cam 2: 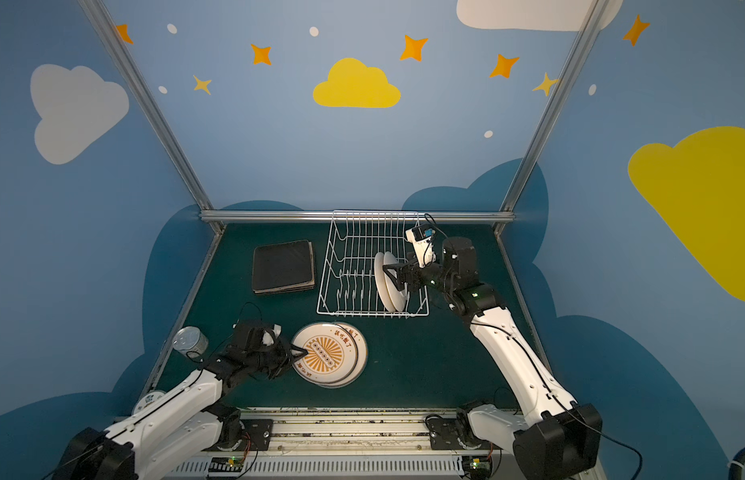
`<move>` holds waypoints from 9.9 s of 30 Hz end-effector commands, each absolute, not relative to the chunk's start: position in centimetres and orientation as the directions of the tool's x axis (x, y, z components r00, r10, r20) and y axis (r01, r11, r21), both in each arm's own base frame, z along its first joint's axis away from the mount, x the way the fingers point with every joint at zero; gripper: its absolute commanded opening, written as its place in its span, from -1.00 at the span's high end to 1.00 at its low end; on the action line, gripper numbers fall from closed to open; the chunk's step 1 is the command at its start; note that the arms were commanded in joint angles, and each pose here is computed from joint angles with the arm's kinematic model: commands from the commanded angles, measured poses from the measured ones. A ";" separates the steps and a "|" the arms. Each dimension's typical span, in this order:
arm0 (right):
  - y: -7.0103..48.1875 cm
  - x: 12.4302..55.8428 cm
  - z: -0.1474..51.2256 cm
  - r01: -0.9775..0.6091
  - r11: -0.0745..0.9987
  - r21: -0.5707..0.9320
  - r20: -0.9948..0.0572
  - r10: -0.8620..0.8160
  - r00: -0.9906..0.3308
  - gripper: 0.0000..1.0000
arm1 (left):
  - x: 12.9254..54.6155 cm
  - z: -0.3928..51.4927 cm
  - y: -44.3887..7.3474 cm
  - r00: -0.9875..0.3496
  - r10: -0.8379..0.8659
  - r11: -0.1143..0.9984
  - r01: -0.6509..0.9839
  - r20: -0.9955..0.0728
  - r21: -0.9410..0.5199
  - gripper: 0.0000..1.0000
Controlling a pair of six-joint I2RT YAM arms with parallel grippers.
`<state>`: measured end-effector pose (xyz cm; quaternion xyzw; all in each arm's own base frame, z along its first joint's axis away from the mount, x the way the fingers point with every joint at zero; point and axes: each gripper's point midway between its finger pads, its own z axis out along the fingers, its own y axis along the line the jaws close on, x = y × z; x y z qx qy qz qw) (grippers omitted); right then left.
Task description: Unload the plates from the dish rack
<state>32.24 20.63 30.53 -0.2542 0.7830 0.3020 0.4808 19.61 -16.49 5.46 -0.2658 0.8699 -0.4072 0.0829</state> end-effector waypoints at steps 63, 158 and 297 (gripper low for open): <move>20.7 33.4 30.7 -0.666 0.712 0.225 -0.902 -0.106 -0.418 -0.83 | 23.9 14.4 -16.2 -0.893 -0.391 0.781 -0.196 -0.220 -0.594 -0.99; 14.3 31.8 27.8 -0.477 0.853 0.214 -0.843 -0.085 -0.531 -0.83 | 40.7 23.9 -37.8 -0.952 -0.079 0.659 0.172 -0.295 -0.732 0.94; 25.7 36.8 30.2 -0.226 0.500 0.836 -0.347 0.163 -0.924 1.00 | 34.0 27.7 -29.7 0.327 0.866 0.271 0.332 -0.380 0.904 0.69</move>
